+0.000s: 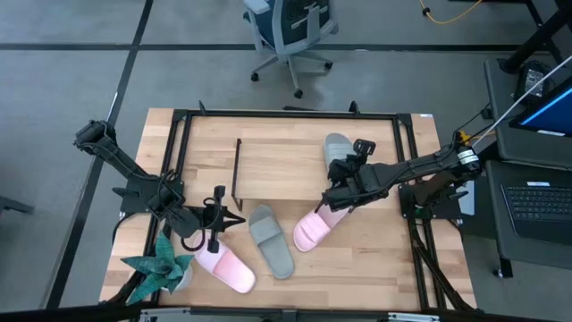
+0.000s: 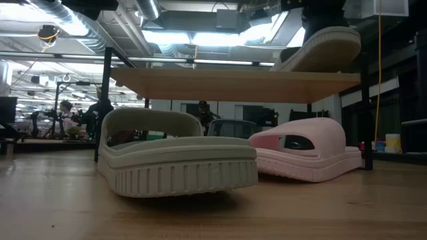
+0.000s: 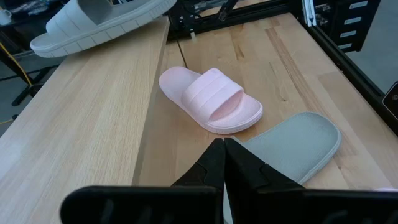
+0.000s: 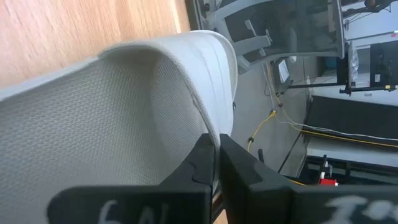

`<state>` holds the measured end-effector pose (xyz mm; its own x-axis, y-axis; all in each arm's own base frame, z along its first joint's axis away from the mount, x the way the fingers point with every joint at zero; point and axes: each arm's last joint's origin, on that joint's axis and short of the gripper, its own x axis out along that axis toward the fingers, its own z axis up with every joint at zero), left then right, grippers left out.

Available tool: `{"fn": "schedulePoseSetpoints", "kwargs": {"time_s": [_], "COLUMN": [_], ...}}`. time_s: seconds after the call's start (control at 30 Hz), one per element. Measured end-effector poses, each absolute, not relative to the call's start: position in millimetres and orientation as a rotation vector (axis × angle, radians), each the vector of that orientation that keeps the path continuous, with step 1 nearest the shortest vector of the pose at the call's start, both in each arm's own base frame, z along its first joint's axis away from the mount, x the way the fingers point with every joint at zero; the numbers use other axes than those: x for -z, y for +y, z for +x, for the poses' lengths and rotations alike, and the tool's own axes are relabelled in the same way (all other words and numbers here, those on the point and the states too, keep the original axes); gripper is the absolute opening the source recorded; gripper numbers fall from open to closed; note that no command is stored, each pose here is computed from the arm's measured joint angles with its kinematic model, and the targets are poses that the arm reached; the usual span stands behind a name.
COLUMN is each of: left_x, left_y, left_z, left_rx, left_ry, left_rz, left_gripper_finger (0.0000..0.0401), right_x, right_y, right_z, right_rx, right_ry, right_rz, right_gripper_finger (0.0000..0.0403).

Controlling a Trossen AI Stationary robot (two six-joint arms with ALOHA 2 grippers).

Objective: Pick and place slides into the shelf
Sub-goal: Put the right gray slide on the shelf

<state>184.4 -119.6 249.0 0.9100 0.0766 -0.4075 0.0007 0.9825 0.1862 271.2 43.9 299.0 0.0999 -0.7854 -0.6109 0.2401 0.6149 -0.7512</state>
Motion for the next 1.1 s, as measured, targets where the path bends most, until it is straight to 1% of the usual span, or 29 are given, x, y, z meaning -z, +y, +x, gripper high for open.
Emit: {"fn": "schedulePoseSetpoints", "kwargs": {"time_s": [0.47, 0.87, 1.1], "left_x": [-249, -249, -249], "left_y": [-120, -120, -120], "left_z": [184, 184, 184], "left_rx": [-0.04, -0.041, -0.041], "left_ry": [0.426, 0.426, 0.426], "left_rz": [0.18, 0.178, 0.178], "left_gripper_finger": [0.0, 0.0, 0.0], "right_x": [-300, -300, -299], "right_y": [42, 32, 33], "right_z": [272, 274, 279], "right_rx": [0.823, 0.853, 0.823], "right_ry": [1.247, 1.254, 1.235], "right_rz": [-0.57, -0.55, -0.557], "right_gripper_finger": [0.0011, 0.0011, 0.0011]}}
